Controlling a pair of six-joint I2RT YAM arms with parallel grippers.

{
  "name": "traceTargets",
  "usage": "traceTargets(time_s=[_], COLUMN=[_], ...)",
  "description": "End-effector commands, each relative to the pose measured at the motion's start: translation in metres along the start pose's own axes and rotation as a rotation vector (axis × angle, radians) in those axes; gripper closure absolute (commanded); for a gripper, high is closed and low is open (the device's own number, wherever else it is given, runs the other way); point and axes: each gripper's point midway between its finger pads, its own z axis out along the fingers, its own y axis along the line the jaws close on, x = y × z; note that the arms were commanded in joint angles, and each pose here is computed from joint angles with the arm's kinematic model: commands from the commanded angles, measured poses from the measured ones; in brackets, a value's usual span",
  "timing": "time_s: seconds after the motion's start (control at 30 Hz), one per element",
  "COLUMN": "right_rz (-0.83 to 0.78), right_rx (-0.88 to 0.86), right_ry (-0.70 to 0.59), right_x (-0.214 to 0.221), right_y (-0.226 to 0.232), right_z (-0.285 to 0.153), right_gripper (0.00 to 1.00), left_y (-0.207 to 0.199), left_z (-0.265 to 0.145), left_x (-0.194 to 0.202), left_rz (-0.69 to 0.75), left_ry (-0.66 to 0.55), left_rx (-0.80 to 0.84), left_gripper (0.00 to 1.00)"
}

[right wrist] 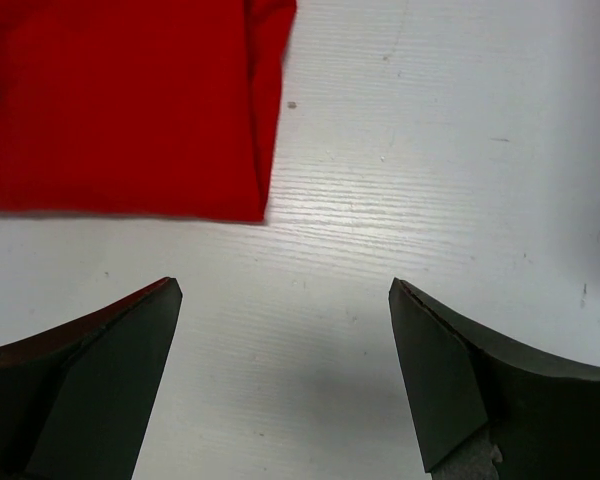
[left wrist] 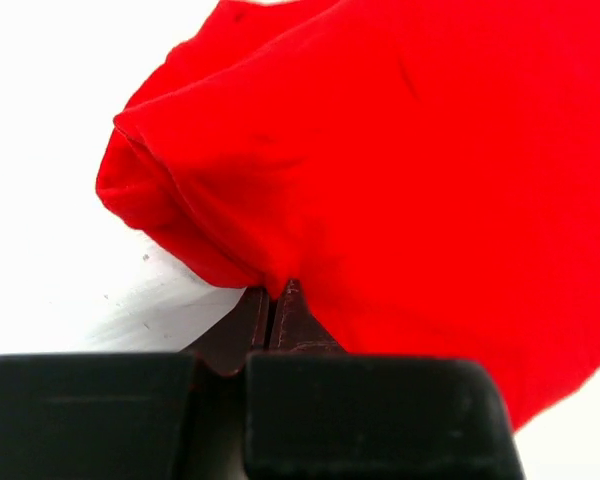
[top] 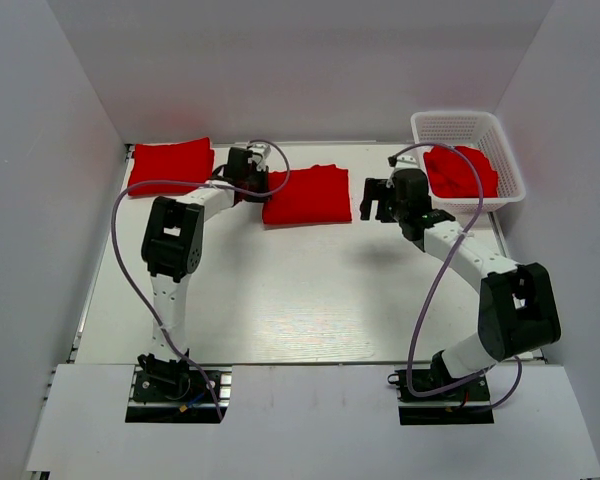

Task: Fold and stack the t-shirts
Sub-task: Put the neatly folded tshirt into the corner of the board with the left arm

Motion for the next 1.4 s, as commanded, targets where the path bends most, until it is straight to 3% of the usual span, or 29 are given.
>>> traceTargets(time_s=[0.0, 0.2, 0.47, 0.93, 1.37], right_rz=[0.006, -0.001, -0.007, -0.011, 0.009], right_rx=[0.046, 0.064, 0.091, 0.117, 0.066], right_ry=[-0.081, -0.062, -0.07, -0.068, -0.047], right_x=[-0.018, -0.01, -0.012, -0.017, -0.024], right_y=[-0.01, -0.015, -0.021, -0.023, -0.009], right_z=[-0.011, -0.012, -0.014, -0.011, 0.007], right_gripper=[0.1, 0.1, 0.1, 0.1, 0.1], left_y=[-0.022, -0.032, -0.01, 0.06, 0.091], left_z=[-0.05, -0.083, -0.117, -0.156, -0.183], left_x=[-0.074, -0.116, -0.165, -0.218, -0.244], left_rz=[0.161, 0.317, 0.435, 0.528, 0.549], left_ry=[-0.149, -0.184, -0.246, -0.289, -0.329], left_rx=[0.058, 0.057, -0.092, -0.306, -0.389], left_gripper=[1.0, 1.0, 1.0, 1.0, 1.0])
